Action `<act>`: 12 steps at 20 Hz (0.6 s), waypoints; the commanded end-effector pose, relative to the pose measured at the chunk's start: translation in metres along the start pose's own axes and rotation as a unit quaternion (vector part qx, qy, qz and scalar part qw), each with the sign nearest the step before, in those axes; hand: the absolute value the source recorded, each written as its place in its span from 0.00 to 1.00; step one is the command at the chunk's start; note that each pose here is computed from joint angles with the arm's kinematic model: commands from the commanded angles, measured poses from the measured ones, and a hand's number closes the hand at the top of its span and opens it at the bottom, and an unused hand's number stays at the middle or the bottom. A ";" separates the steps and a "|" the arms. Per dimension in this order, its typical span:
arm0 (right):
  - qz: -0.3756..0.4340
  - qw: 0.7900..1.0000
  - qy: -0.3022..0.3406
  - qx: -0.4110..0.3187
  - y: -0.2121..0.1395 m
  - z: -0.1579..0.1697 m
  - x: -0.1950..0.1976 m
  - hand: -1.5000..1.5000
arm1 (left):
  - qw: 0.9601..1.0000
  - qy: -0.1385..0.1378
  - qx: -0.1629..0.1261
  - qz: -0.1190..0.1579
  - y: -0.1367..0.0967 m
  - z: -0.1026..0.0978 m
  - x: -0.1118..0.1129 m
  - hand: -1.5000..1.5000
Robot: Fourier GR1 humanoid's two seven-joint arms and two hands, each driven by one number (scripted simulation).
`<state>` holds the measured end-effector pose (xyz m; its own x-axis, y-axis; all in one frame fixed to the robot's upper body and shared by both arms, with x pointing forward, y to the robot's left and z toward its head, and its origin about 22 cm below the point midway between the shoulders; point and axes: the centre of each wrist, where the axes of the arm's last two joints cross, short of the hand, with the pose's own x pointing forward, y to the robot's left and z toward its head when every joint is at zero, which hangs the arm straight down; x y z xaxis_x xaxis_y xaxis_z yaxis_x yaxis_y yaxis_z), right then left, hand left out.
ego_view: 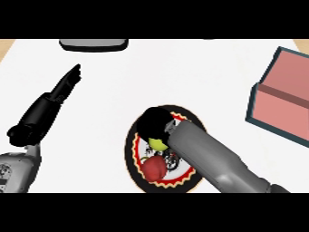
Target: Pick the pear from the plate and place it in the cardboard box
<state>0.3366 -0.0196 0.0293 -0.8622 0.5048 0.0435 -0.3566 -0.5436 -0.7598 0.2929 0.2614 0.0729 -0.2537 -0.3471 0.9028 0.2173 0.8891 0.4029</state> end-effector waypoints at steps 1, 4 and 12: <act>-0.033 0.996 -0.009 -0.084 0.031 0.014 0.005 1.00 | 1.000 0.004 0.005 -0.005 -0.006 0.011 -0.016 0.50; -0.089 0.976 0.019 -0.198 0.048 0.041 -0.006 1.00 | 0.999 0.021 0.024 -0.004 0.010 0.017 -0.014 0.50; -0.047 0.927 0.006 -0.371 0.054 0.128 0.027 1.00 | 1.000 0.015 0.021 -0.001 0.015 0.027 -0.017 0.50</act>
<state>0.2791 -0.1031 0.0479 -0.8131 0.5548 0.1762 -0.2005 0.0172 -0.9795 0.2825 0.2843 0.0606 -0.2228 -0.3597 0.9061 0.1760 0.8993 0.4003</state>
